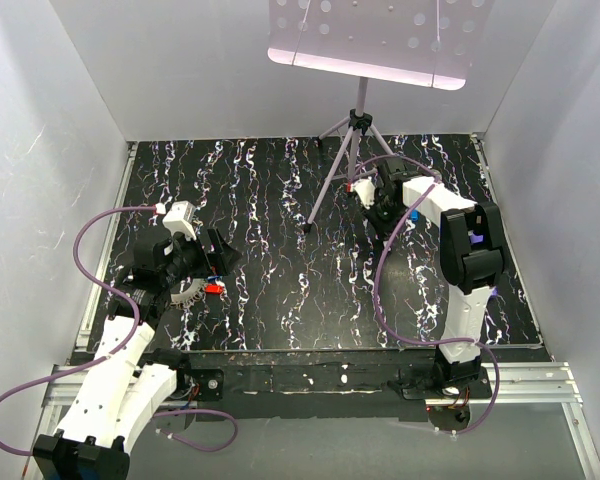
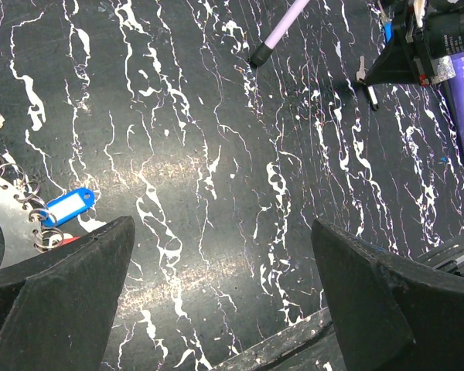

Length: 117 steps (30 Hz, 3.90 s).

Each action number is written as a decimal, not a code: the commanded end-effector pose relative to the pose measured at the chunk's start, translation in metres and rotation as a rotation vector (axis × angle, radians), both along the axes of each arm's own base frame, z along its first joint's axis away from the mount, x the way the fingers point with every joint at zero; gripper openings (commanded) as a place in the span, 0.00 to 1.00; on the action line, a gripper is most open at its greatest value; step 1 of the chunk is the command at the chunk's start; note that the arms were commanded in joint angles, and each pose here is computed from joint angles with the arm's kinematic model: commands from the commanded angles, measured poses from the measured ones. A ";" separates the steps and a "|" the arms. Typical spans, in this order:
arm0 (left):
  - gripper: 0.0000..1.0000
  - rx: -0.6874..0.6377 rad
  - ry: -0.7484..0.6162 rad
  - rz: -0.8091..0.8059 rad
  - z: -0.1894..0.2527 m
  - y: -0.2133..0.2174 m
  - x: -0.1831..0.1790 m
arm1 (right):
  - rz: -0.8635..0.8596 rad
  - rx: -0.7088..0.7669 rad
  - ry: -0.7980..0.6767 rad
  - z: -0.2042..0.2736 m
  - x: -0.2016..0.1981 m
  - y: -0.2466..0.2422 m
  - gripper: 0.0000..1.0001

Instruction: Put the keys on the keyring

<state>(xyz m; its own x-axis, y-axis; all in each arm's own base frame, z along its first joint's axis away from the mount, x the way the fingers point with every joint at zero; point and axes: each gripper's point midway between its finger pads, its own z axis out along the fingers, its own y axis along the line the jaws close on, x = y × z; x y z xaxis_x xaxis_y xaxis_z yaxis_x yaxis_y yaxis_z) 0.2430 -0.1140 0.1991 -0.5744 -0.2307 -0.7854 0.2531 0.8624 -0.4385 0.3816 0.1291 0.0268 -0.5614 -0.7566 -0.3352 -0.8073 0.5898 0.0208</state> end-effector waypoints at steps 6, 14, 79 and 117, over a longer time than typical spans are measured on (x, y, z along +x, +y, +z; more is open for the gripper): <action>0.96 -0.046 -0.100 -0.139 0.024 -0.018 -0.012 | 0.037 0.108 -0.058 0.042 -0.011 0.014 0.01; 0.89 -0.233 -0.304 -0.469 0.068 -0.068 -0.047 | 0.187 0.471 0.020 0.110 -0.105 0.052 0.01; 0.18 -0.135 -0.830 -0.862 0.076 -0.269 -0.132 | 0.745 1.205 -0.149 0.259 -0.304 0.075 0.01; 0.20 -0.194 -0.857 -0.844 0.095 -0.278 -0.132 | 0.735 1.209 -0.136 0.255 -0.304 0.075 0.01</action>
<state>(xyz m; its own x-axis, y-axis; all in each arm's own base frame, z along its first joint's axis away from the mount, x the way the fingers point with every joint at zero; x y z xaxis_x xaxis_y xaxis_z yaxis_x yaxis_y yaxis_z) 0.1114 -0.3887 0.2700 0.0677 -0.1334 -0.9887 0.9737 0.2249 0.0364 0.1081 0.2109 0.2735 0.1454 -0.0442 -0.9884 -0.9513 -0.2808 -0.1274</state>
